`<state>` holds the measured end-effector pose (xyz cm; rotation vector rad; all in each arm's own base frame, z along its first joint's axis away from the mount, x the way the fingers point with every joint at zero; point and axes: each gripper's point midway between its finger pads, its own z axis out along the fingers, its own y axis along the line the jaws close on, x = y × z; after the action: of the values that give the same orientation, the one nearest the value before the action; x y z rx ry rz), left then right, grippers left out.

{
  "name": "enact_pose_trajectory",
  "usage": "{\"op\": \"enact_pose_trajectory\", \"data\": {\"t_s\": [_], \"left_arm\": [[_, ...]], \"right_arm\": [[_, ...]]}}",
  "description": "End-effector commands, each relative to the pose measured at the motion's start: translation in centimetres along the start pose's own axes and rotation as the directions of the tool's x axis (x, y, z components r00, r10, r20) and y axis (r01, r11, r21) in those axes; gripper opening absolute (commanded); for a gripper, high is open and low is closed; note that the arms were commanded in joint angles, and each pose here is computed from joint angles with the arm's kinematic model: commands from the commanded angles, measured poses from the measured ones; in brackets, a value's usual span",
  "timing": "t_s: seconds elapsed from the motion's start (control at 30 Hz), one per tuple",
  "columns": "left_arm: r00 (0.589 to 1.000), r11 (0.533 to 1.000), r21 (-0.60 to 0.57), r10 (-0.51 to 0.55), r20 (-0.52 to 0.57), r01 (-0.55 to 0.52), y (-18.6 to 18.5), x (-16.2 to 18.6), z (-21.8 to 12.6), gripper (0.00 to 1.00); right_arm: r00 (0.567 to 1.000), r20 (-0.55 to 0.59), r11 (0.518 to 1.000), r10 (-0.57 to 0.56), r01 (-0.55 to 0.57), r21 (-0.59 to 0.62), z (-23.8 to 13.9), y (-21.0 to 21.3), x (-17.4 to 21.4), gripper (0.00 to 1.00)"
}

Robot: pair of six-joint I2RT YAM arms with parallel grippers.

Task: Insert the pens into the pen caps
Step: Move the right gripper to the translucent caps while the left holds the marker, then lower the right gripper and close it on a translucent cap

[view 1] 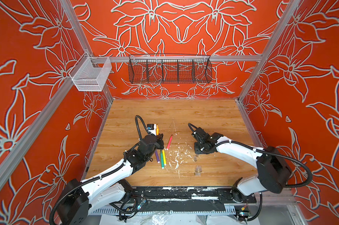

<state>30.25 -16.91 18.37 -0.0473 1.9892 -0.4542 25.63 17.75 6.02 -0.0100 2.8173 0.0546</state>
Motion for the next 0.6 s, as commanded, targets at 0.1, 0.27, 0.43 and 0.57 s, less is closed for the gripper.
{"op": "enact_pose_trajectory", "data": {"t_s": [0.1,0.27,0.43,0.57], "left_arm": [[1.0,0.999,0.041,-0.009,0.015,0.008,-0.7,-0.5,-0.2,0.0],[1.0,0.999,0.051,-0.01,0.014,0.01,-0.9,-0.5,-0.3,0.0],[1.0,0.997,0.071,-0.004,0.011,0.004,-1.3,-0.4,-0.3,0.0],[1.0,0.997,0.079,-0.003,0.008,0.003,-1.4,-0.3,-0.3,0.0]], "right_arm": [[0.998,0.001,0.989,-0.065,0.064,0.13,0.3,-0.8,-0.5,0.42],[0.997,-0.035,0.985,-0.074,0.079,0.156,1.2,-1.1,0.0,0.43],[0.994,-0.069,0.982,-0.087,0.097,0.16,2.1,-0.7,0.7,0.43],[0.991,-0.093,0.979,-0.098,0.113,0.171,2.6,-0.7,1.3,0.43]]}}
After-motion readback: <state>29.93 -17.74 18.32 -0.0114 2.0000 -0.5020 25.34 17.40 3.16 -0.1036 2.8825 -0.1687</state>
